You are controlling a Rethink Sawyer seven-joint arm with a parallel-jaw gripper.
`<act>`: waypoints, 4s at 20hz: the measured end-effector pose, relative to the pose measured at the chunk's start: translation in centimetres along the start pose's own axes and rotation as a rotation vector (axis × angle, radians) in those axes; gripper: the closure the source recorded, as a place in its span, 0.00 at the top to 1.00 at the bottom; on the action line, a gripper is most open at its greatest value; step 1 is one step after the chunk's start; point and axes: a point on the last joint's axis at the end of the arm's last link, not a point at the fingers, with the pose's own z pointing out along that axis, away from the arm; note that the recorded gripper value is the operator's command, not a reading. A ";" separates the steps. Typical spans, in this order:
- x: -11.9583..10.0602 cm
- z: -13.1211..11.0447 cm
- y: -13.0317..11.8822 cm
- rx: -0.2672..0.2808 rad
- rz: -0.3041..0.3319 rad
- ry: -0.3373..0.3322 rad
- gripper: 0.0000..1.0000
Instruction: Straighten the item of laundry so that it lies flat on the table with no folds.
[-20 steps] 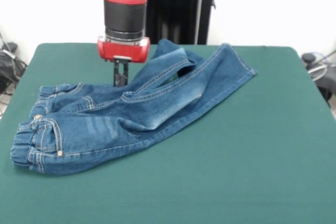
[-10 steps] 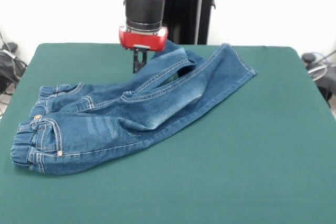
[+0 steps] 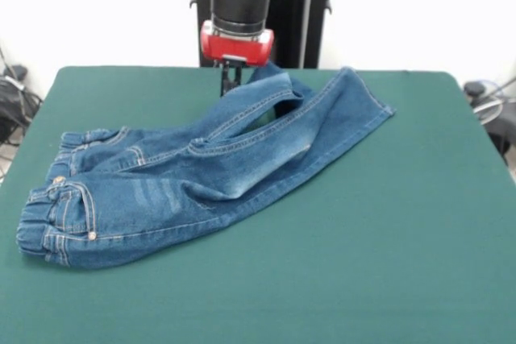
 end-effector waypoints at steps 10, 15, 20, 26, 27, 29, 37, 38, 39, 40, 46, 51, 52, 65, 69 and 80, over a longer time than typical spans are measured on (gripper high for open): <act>0.6 -0.1 1.7 0.008 0.035 -0.009 0.00; 1.6 0.1 2.8 0.011 0.049 0.010 0.00; 2.4 -0.2 4.0 0.008 0.067 0.033 0.00; 2.2 -0.2 4.6 0.010 0.087 0.036 0.00; 2.1 -0.2 4.7 0.011 0.090 0.036 0.00; 2.0 -0.1 5.0 0.011 0.097 0.037 0.00; 1.4 -0.3 5.5 0.016 0.122 0.032 0.00; 1.3 -0.4 5.5 0.016 0.123 0.030 0.00; 1.3 -0.7 5.5 0.017 0.124 0.025 0.00; 1.2 -1.0 5.4 0.017 0.125 0.021 0.00; 1.2 -3.6 4.7 0.022 0.148 0.005 0.00; 1.1 -5.0 4.3 0.025 0.162 -0.011 0.00; 1.1 -5.1 4.3 0.025 0.162 -0.013 0.00; 0.9 -6.0 7.1 0.021 0.156 -0.016 0.00; 1.2 -6.5 8.8 0.017 0.152 -0.003 0.00; 0.9 -6.7 10.7 0.015 0.168 0.002 0.00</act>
